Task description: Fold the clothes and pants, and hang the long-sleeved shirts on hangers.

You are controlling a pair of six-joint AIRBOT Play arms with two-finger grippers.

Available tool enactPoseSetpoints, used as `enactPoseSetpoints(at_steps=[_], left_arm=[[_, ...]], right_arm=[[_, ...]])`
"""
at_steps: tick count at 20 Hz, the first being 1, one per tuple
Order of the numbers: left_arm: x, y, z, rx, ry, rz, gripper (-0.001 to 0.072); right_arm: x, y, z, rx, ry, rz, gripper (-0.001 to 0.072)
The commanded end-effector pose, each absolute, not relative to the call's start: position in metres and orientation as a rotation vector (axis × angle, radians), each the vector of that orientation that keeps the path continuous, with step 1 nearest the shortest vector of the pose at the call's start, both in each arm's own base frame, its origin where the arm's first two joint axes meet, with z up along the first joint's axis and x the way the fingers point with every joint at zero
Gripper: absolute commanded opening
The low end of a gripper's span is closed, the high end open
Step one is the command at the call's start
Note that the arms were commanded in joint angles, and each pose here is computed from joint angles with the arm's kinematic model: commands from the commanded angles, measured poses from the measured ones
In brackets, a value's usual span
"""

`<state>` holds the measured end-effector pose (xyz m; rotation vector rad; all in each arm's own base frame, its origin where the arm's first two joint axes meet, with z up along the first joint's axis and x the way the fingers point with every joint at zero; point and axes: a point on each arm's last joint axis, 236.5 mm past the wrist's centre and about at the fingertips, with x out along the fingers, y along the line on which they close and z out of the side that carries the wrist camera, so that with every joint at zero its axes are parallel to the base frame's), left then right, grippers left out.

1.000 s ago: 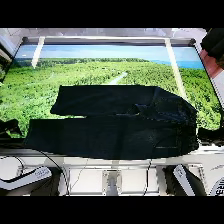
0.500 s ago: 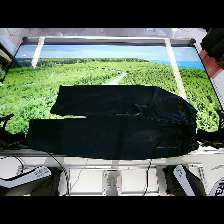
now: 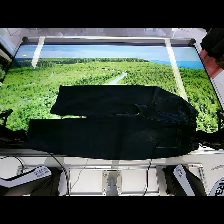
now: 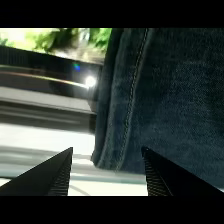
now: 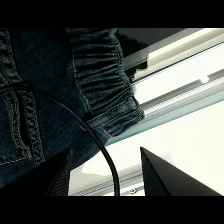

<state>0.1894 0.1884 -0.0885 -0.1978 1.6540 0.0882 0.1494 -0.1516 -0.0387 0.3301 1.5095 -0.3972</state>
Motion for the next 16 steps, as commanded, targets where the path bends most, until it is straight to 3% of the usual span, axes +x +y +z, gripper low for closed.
enactPoseSetpoints(at_steps=[1,9,12,14,16], left_arm=[[0.196,0.185,-0.092,-0.207,1.631,0.067,0.0457],[0.168,0.173,-0.105,-0.243,1.767,0.010,0.0456],[0.169,0.165,-0.112,-0.261,1.779,-0.016,0.0294],[0.174,0.160,-0.110,-0.233,1.779,-0.032,0.0034],[0.186,0.161,-0.098,-0.210,1.766,0.057,0.0009]], right_arm=[[0.149,-0.151,-0.038,0.333,1.513,-0.397,0.0484],[0.148,-0.150,-0.038,0.335,1.516,-0.397,0.0484],[0.148,-0.151,-0.038,0.341,1.515,-0.403,0.0484],[0.149,-0.151,-0.038,0.338,1.510,-0.405,0.0484],[0.150,-0.153,-0.038,0.332,1.505,-0.409,0.0484]])
